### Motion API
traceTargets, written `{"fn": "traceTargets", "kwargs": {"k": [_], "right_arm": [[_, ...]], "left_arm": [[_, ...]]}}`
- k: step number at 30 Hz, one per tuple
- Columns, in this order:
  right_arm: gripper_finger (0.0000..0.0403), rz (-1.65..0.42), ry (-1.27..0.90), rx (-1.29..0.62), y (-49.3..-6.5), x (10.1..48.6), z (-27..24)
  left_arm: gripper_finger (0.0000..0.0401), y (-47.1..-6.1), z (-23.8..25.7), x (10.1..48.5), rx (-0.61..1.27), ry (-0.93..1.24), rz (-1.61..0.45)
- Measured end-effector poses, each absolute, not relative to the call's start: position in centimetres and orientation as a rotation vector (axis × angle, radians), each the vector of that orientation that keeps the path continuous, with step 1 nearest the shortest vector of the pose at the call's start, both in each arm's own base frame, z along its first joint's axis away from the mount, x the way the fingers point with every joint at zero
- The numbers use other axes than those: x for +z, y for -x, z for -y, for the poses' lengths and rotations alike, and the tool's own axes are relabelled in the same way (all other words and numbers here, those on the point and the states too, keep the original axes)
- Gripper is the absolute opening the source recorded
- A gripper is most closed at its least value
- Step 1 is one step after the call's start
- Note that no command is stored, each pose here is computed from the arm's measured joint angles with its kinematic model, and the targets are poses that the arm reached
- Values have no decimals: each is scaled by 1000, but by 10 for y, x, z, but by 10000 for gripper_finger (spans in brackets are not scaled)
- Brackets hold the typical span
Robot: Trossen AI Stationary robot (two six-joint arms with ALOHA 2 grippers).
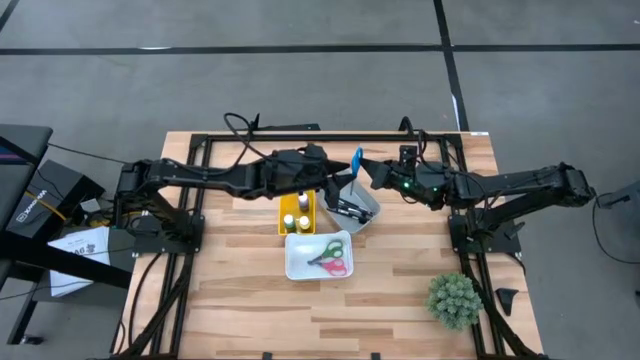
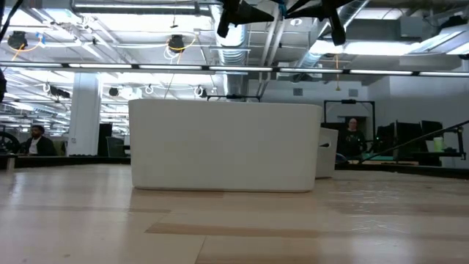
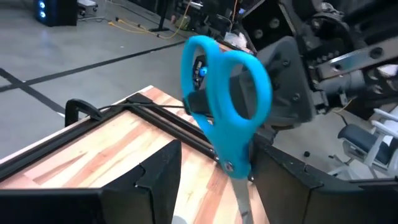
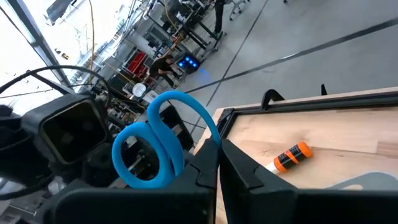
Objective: Pick & Place Paint Supplies
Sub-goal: Put the blue scissors into the white bin
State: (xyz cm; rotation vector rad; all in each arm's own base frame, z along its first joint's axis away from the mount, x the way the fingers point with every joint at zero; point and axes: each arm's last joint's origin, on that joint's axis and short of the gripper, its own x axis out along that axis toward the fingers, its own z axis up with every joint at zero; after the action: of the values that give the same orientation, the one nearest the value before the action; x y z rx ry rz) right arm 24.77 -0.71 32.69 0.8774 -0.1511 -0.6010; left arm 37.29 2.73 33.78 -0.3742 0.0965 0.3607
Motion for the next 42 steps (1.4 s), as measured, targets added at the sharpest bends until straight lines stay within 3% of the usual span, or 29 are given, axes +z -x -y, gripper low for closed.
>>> {"fn": "traceTargets", "kwargs": {"k": [14, 32, 42], "right_arm": [[0, 141, -862, -576, -248, 328, 6], [0, 150, -836, -590, -247, 329, 6], [3, 146, -838, -582, -247, 329, 6]], "left_arm": [[179, -373, -34, 338, 340, 412, -96], [14, -372, -37, 341, 358, 438, -56], [11, -372, -37, 342, 350, 438, -51]]}}
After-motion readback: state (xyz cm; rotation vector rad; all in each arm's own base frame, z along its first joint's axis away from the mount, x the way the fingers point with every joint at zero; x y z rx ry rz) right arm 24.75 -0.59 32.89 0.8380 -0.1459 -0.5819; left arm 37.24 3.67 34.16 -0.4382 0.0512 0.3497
